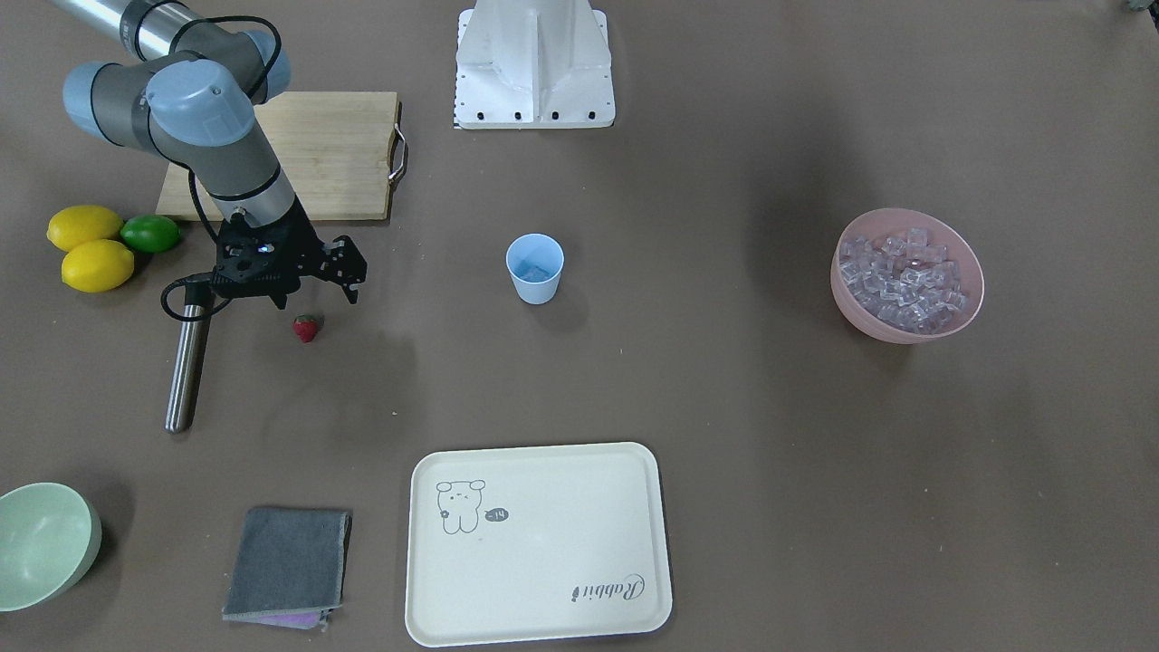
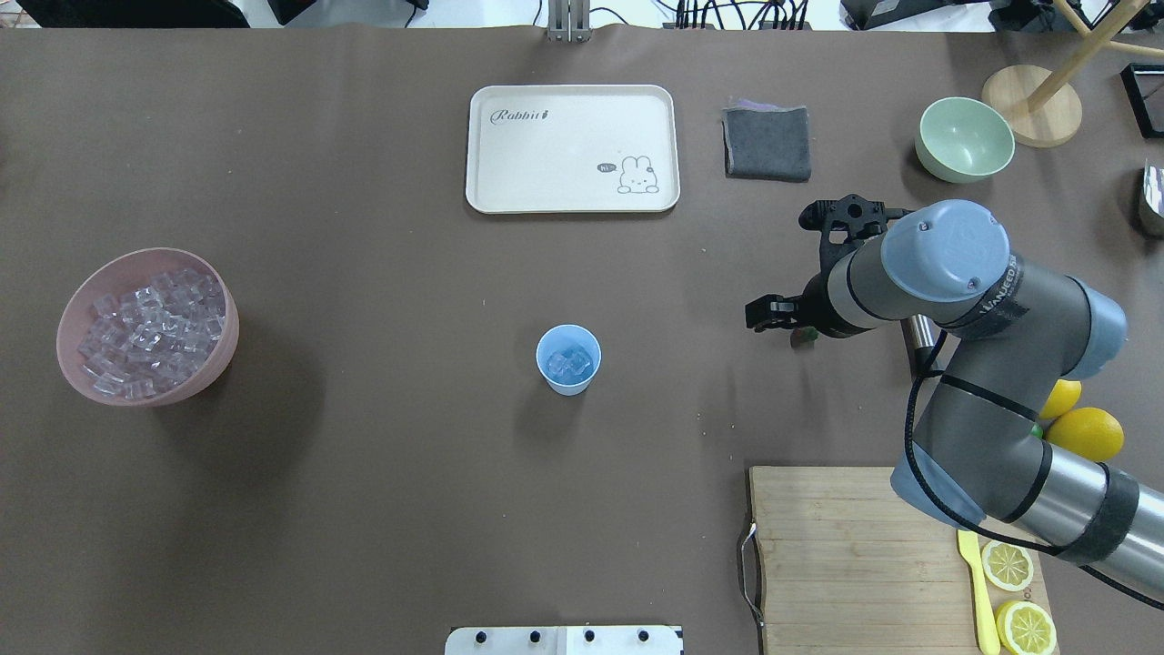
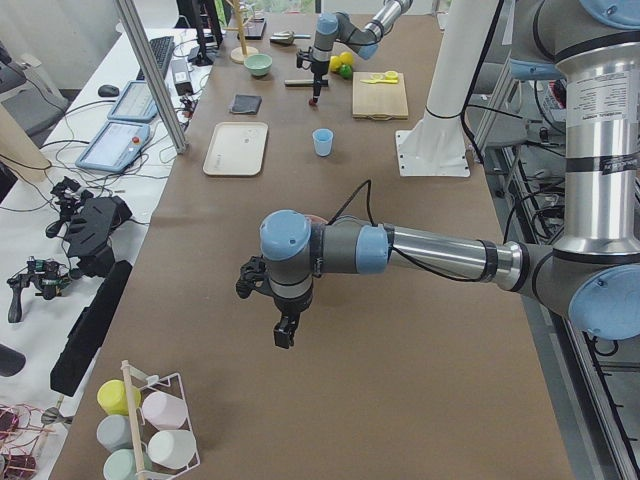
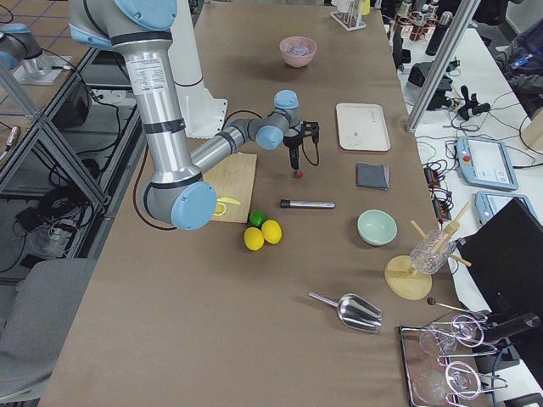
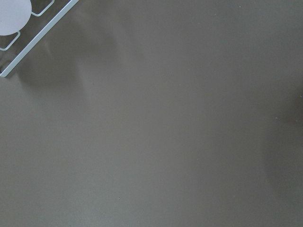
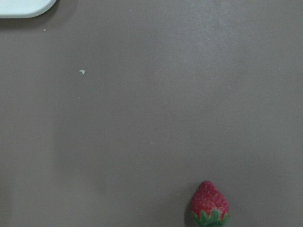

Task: Mash ice and strawberries in cup
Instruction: 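Move the right gripper down over the red strawberry and grasp it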

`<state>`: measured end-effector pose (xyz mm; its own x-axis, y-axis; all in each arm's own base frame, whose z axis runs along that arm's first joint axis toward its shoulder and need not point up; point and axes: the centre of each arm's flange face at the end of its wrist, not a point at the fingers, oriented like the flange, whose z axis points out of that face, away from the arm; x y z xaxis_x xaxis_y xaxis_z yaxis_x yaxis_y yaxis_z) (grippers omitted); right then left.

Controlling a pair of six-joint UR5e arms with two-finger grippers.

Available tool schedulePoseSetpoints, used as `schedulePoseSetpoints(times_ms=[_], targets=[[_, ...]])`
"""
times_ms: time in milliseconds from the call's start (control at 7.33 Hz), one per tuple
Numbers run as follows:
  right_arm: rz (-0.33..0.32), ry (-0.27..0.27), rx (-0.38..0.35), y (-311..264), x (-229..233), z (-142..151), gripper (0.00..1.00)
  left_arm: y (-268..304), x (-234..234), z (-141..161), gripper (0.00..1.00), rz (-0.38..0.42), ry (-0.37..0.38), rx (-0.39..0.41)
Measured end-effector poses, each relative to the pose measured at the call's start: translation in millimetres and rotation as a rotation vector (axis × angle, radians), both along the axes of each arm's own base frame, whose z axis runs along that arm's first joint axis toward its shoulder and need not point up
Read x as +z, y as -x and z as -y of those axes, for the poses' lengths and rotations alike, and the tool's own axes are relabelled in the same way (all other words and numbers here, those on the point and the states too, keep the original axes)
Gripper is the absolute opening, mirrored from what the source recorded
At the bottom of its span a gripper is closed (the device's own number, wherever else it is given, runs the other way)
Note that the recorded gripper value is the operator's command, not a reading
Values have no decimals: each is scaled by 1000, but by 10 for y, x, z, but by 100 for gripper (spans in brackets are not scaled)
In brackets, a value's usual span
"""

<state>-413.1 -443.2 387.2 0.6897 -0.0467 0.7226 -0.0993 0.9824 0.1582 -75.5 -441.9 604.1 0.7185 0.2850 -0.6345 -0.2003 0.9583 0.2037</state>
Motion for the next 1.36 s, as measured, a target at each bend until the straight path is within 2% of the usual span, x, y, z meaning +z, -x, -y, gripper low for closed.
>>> schedulePoseSetpoints(times_ms=[273,409,545,682,818,955,1364], targets=[[-36,-3,-19,42,227,70,96,2,30,-31,98,0,-5,-1],[-50,3,-20,65,312,93,90,2,45,-47,98,0,-4,0],[-57,8,-18,77,352,111,70,2,50,-57,98,0,-9,-1],[-57,12,-12,82,354,121,34,2,52,-61,98,0,-17,-1],[-53,16,-5,85,339,126,10,2,49,-59,98,0,-24,-1],[-52,20,-1,90,335,129,0,2,41,-58,98,0,-29,-1],[-54,26,-1,82,352,121,0,2,21,-57,98,0,-35,-1]])
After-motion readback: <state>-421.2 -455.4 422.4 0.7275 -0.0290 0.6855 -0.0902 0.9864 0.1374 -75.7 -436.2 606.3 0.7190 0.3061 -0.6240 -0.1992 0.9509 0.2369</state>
